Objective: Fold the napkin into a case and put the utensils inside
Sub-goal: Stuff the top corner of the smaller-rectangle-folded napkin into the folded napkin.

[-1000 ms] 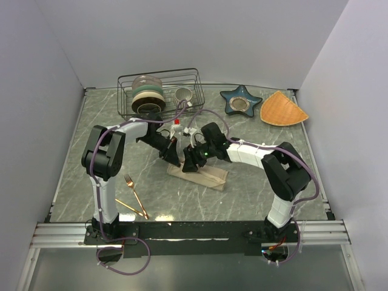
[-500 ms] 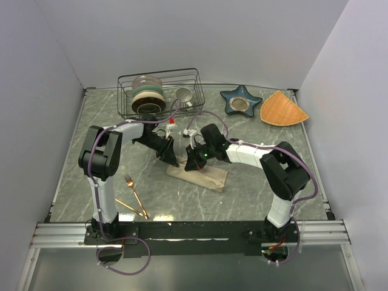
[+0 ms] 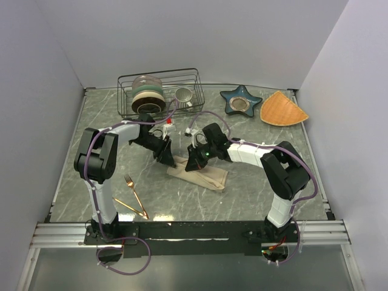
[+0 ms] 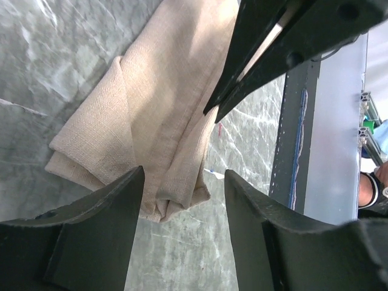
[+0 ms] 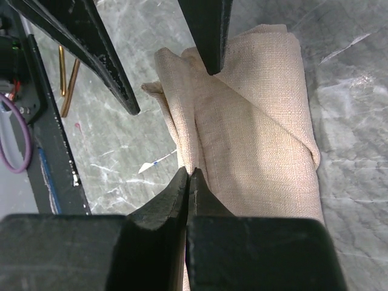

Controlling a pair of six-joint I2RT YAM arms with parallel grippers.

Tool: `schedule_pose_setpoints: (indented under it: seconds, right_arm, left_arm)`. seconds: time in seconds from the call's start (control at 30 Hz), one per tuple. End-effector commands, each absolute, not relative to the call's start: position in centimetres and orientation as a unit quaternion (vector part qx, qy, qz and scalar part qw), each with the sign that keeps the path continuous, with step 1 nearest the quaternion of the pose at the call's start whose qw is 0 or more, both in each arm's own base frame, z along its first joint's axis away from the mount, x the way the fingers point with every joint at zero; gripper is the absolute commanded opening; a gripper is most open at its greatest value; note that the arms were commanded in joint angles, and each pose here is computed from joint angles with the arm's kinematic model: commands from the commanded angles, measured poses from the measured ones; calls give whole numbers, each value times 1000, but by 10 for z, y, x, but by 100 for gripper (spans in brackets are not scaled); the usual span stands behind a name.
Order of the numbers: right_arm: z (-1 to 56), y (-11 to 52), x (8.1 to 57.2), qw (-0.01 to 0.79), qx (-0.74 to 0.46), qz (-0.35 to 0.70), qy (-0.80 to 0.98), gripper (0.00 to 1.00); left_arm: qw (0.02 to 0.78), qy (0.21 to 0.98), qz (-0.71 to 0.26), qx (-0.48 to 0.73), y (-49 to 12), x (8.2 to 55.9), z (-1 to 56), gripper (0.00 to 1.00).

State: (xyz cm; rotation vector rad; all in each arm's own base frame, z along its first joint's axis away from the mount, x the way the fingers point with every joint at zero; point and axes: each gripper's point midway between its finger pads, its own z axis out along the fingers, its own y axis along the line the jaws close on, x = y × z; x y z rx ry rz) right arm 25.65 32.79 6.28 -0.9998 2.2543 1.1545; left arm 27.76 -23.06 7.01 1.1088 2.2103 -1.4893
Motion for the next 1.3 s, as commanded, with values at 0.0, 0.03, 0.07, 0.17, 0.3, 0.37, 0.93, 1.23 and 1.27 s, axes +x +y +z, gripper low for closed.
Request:
schedule_pose_setpoints:
  seconds: [0.0, 0.03, 0.07, 0.17, 0.3, 0.37, 0.93, 1.23, 1.27]
  right_arm:
    - [79, 332, 267, 218, -348, 436, 801, 0]
    - [78, 333, 267, 216, -346, 437, 802, 0]
    - [79, 332, 268, 214, -343, 440, 802, 0]
    - [78, 331, 268, 209, -338, 445, 803, 0]
    - [80, 333, 267, 209, -341, 451, 798, 2]
    - [83, 334, 271, 216, -341, 449, 797, 23]
    - [80, 355, 272, 195, -350, 451, 797, 39]
    - [74, 352, 263, 161, -329, 453, 813, 0]
    - [74, 352, 263, 157, -326, 454, 814, 0]
  left_arm:
    - [153, 738, -512, 412, -234, 276, 77, 61]
    - [154, 737, -510, 415, -234, 276, 76, 60]
    - [154, 738, -509, 415, -234, 276, 76, 57]
    - [150, 739, -513, 409, -236, 277, 75, 36]
    - [143, 738, -523, 402, -240, 278, 76, 5]
    - [141, 736, -526, 401, -241, 277, 77, 1]
    - [129, 740, -541, 378, -248, 286, 77, 1]
    - [128, 748, -546, 357, -251, 287, 80, 8]
    - [125, 750, -547, 350, -249, 284, 79, 9]
